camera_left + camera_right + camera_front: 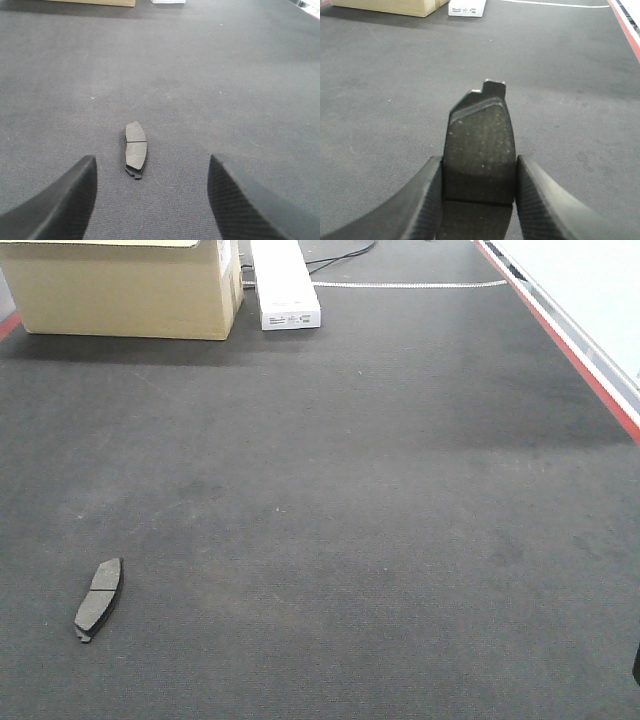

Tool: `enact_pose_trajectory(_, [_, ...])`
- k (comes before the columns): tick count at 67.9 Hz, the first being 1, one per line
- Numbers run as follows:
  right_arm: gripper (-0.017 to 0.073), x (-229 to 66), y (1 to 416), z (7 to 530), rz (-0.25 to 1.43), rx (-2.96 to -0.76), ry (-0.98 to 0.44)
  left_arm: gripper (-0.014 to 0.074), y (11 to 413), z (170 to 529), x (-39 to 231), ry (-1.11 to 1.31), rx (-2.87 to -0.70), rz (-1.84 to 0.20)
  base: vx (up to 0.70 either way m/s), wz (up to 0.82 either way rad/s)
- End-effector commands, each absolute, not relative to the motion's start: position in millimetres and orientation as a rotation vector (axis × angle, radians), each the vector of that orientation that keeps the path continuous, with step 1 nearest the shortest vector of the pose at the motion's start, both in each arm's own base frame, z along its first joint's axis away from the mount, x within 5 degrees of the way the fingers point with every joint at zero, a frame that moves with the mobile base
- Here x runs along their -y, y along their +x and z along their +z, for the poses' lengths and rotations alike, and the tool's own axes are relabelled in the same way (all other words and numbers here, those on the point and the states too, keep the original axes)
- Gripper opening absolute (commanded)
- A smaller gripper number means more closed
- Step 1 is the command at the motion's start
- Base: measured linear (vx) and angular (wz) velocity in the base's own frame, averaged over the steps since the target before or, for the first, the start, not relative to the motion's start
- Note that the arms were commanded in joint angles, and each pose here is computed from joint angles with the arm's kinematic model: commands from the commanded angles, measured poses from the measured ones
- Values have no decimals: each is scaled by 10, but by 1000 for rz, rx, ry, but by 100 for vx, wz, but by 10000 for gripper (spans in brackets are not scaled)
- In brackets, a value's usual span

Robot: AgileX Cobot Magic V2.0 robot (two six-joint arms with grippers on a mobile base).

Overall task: Move and align brake pads A on conveyor
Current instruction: 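Raise the open left gripper away from the placed pad, then lower the right gripper with its brake pad onto the belt and open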

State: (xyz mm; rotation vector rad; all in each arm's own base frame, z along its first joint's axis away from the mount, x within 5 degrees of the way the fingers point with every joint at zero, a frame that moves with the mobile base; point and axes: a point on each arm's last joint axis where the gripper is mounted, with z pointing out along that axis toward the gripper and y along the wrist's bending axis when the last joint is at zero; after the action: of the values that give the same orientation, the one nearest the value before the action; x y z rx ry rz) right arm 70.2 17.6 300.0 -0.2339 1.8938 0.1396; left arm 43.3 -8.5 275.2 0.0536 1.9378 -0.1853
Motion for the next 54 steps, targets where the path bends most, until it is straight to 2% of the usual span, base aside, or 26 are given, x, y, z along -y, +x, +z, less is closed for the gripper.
enact_pose_trajectory(1, [-8,-163,722,3187,126,-1768,-207,460,456,2877,93,49,-1858,-204,0,0])
enact_pose_trajectory(19, [-5,-179,853,3161,191,-1829,-129,460,456,2877,93,48,-1858,-204,0,0])
enact_pose_trajectory(41, [3,-281,1573,3224,199,-2138,-149,460,456,2877,93,48,-1858,-204,0,0])
enact_pose_trajectory(54, [6,-341,2069,3057,184,-2339,-173,460,455,2876,93,48,-1859,-203,0,0])
